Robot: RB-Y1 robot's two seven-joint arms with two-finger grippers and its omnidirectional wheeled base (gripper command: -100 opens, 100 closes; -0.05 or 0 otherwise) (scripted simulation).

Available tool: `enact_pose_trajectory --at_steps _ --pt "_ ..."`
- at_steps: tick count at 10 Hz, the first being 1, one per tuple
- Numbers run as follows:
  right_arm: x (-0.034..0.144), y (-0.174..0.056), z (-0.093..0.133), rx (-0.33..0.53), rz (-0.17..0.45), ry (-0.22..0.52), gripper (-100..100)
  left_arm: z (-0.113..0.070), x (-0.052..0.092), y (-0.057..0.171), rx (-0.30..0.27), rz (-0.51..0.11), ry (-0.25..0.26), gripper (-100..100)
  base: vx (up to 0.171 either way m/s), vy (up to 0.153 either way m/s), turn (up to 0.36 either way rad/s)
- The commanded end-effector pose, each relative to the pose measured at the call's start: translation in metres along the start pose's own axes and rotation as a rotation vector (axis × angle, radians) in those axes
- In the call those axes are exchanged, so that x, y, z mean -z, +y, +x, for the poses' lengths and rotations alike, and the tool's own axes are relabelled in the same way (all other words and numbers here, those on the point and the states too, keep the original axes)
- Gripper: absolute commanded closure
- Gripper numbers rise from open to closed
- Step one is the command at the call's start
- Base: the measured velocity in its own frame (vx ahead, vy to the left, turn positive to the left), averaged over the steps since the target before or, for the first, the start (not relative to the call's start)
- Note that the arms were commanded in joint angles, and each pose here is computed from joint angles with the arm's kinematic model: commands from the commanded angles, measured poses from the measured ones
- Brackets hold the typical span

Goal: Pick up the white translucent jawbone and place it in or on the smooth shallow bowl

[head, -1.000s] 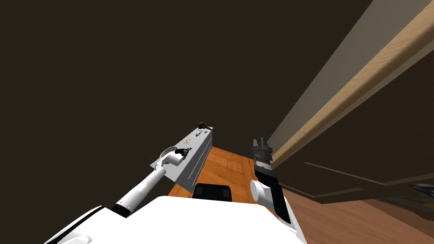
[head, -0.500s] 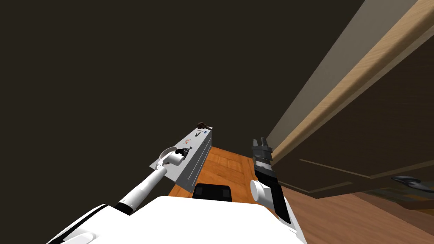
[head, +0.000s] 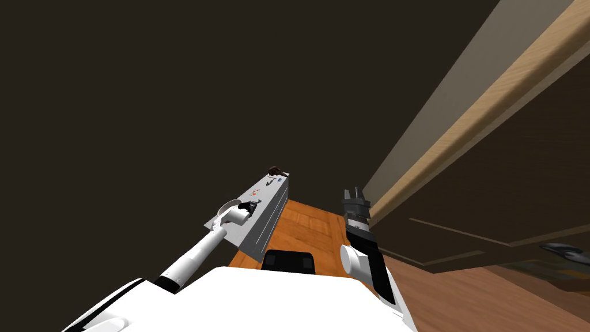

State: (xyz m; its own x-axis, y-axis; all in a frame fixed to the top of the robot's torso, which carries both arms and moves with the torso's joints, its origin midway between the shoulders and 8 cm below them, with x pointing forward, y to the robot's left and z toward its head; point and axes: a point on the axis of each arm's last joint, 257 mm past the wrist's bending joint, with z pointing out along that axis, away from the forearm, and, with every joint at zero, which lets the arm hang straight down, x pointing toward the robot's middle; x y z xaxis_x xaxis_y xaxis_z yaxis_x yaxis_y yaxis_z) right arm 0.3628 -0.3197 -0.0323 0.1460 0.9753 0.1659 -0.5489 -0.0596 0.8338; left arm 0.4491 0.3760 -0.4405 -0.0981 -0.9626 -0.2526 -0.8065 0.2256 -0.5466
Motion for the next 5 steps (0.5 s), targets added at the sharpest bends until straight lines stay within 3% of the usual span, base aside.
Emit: enact_pose_trajectory --at_steps 1,5 --pt "0.0 0.0 0.0 0.0 0.0 0.0 0 0.003 0.006 -0.001 -0.017 0.003 0.012 100 0.052 -0.04 0.223" --pt "0.0 0.0 0.0 0.0 0.0 0.0 0 0.01 0.018 -0.003 -0.048 0.01 0.035 100 0.031 -0.033 0.103"
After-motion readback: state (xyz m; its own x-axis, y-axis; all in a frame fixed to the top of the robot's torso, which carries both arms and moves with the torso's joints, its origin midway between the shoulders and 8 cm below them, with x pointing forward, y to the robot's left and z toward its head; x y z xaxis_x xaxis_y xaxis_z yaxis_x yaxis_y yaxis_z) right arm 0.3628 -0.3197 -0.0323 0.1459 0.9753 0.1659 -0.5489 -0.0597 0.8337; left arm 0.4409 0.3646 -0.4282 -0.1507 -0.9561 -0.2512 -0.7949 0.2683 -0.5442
